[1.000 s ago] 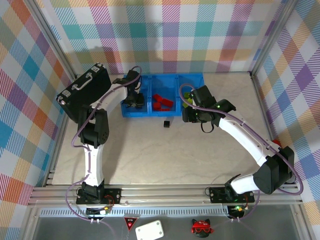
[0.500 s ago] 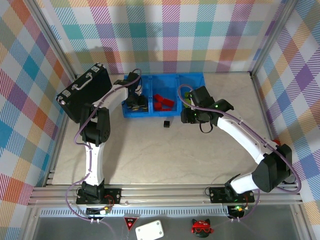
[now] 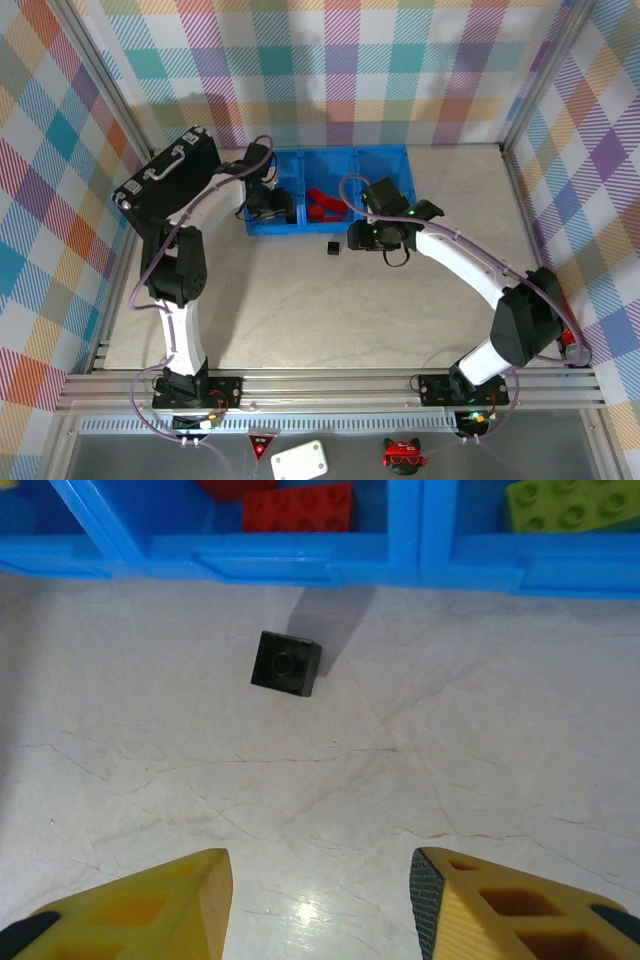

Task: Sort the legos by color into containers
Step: Place the lego in the container, then pick up the lego from the center of the table.

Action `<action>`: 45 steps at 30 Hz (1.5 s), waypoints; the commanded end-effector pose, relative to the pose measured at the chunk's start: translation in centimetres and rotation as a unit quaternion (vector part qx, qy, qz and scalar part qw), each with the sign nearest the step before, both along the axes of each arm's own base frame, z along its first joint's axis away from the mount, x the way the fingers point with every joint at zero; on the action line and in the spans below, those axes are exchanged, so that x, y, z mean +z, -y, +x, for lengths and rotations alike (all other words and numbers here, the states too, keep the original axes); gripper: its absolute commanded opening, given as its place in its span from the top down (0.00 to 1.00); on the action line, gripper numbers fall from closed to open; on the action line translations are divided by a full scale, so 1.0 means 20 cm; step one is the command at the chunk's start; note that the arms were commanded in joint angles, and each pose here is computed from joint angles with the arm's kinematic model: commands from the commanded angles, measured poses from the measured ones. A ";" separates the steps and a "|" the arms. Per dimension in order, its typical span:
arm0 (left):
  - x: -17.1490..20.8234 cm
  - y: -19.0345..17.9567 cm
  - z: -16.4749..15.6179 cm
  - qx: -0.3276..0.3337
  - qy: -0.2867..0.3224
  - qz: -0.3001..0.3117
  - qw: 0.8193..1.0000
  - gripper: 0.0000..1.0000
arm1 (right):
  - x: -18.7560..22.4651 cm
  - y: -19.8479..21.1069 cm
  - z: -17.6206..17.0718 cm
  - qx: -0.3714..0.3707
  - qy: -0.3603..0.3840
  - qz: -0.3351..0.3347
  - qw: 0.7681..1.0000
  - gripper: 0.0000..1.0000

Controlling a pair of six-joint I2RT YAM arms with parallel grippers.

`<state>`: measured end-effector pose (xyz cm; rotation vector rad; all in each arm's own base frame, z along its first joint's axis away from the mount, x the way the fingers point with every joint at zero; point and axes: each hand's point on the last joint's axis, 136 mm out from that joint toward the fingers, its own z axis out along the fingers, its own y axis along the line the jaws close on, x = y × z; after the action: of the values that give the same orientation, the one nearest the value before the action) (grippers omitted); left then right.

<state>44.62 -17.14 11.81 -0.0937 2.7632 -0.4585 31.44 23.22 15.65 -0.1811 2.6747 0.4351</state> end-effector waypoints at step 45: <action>-0.23 0.72 -0.29 -0.027 0.110 0.157 0.981 0.33 | 0.07 0.37 0.01 -0.064 0.033 0.013 0.997 0.46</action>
<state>38.91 -31.31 7.65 0.0986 2.5830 -0.0839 31.98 15.95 16.50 0.0057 2.6088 0.4009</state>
